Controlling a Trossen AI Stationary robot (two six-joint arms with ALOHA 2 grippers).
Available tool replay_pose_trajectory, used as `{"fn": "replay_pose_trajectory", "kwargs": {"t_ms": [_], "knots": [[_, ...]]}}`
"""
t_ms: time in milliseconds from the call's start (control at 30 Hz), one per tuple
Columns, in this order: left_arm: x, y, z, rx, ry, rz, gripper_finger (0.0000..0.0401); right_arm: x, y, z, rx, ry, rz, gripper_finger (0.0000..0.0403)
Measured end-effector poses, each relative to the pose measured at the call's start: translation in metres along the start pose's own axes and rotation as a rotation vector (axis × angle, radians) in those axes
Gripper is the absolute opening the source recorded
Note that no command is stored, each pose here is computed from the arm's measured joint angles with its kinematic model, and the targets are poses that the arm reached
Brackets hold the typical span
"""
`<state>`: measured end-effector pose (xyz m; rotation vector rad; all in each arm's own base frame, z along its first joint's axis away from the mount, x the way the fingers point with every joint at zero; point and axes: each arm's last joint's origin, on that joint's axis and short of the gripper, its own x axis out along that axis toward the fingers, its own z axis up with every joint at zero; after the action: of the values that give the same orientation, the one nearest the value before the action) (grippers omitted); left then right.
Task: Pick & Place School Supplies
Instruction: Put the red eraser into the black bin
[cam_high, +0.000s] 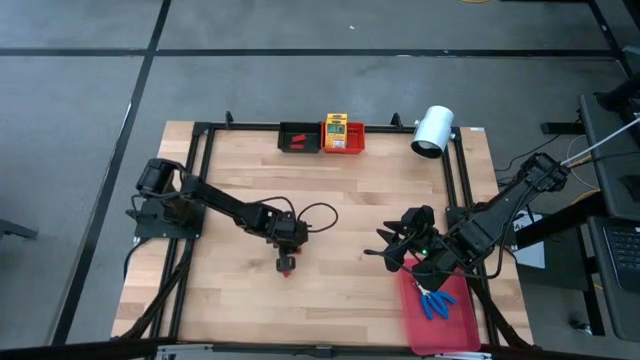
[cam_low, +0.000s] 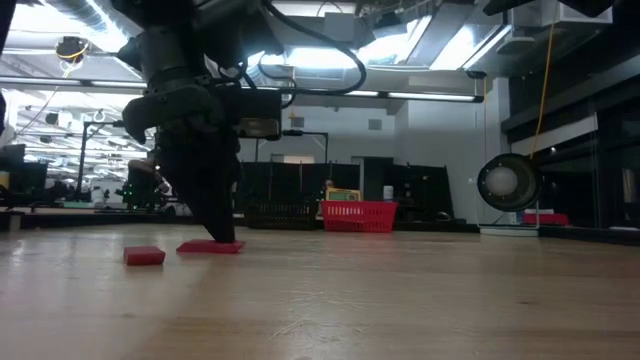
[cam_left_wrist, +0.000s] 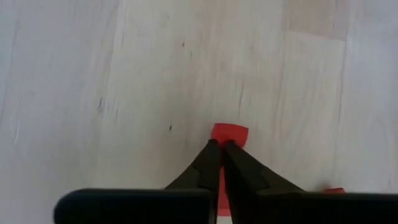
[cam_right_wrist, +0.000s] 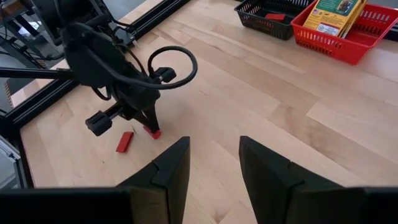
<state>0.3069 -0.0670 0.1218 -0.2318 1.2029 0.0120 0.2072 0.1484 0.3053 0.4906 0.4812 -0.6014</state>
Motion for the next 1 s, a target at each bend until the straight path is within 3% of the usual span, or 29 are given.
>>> {"fn": "replay_pose_trajectory", "kwargs": {"t_ms": [567, 1000], "knots": [[-0.022, 0.006, 0.001, -0.005, -0.015, -0.017, 0.0001, 0.000, 0.000, 0.000, 0.019, -0.002, 0.000, 0.0141], [-0.048, 0.002, 0.006, -0.038, -0.126, 0.001, 0.0001, 0.000, 0.000, 0.000, 0.007, -0.009, -0.001, 0.0141]]}}
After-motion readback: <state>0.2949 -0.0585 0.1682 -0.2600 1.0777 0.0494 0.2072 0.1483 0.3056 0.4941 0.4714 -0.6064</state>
